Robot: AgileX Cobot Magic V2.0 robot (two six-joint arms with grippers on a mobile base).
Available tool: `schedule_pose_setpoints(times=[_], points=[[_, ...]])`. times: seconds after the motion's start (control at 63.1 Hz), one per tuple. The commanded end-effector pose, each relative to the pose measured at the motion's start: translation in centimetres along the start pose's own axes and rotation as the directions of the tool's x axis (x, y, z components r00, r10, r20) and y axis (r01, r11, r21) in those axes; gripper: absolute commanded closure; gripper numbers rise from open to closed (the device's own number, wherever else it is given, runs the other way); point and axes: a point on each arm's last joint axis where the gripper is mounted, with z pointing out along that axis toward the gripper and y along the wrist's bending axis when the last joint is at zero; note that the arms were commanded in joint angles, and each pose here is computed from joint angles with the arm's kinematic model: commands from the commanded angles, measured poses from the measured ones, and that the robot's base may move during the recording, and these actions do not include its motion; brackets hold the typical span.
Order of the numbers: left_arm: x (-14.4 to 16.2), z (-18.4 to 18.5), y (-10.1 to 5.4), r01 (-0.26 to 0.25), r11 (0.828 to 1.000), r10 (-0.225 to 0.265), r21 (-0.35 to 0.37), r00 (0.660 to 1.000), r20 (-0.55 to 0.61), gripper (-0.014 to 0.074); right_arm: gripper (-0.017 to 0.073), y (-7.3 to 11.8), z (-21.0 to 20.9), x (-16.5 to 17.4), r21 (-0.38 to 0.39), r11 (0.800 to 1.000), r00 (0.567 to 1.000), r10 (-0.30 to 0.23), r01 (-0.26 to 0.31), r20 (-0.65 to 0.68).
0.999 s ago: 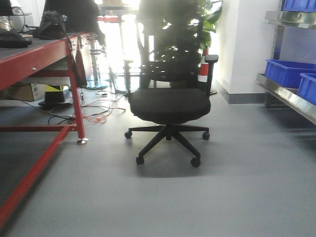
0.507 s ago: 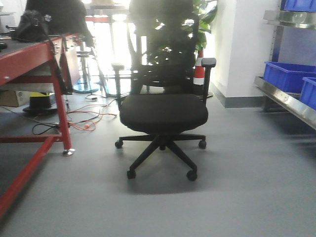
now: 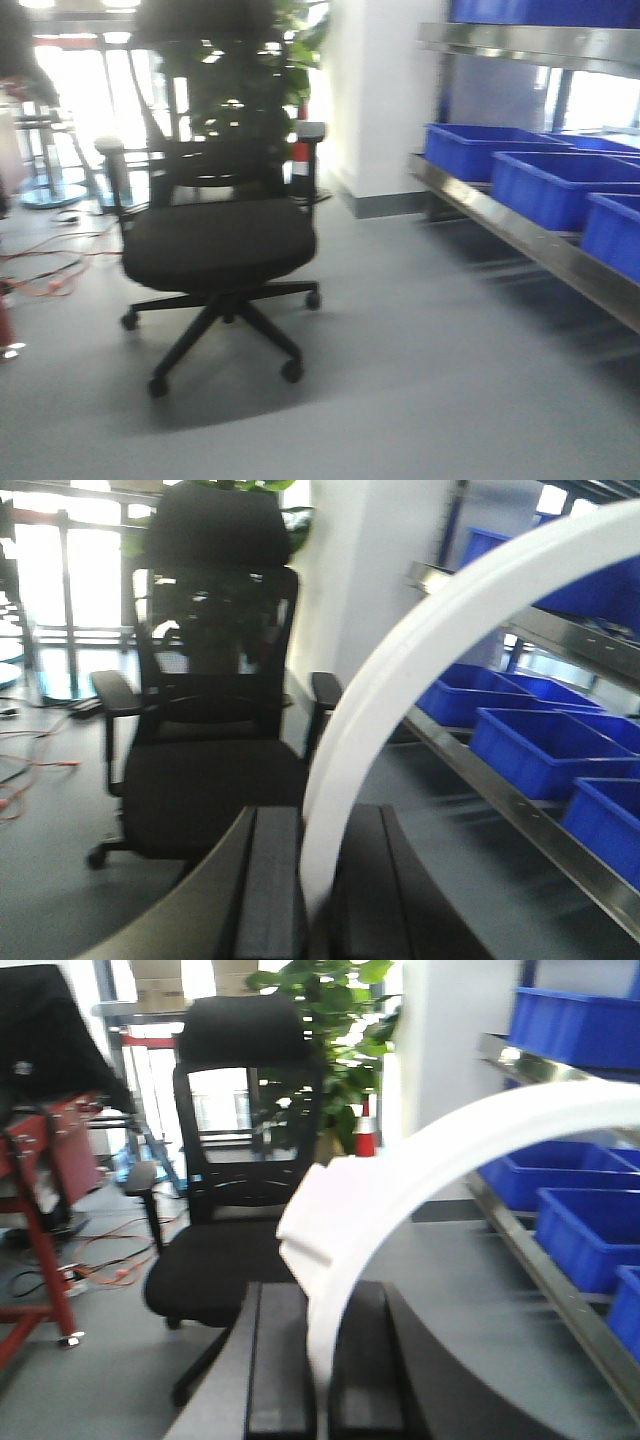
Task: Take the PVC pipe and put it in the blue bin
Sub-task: 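Turn the base toward the steel shelf of blue bins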
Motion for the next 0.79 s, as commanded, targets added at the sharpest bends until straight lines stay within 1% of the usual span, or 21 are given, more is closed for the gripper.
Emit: schedule_pose_setpoints(times=[0.0, 0.777], points=[[-0.31, -0.07, -0.03, 0.008, 1.0, -0.008, 0.003, 0.999, 0.032, 0.0705, 0.0727, 0.0, 0.0, -0.25, 0.0, 1.0, 1.0, -0.006, 0.006, 0.025], [-0.31, -0.07, -0.03, 0.008, 1.0, -0.008, 0.003, 0.999, 0.032, 0.0705, 0.0727, 0.0, 0.0, -0.25, 0.0, 1.0, 1.0, -0.006, 0.006, 0.025]])
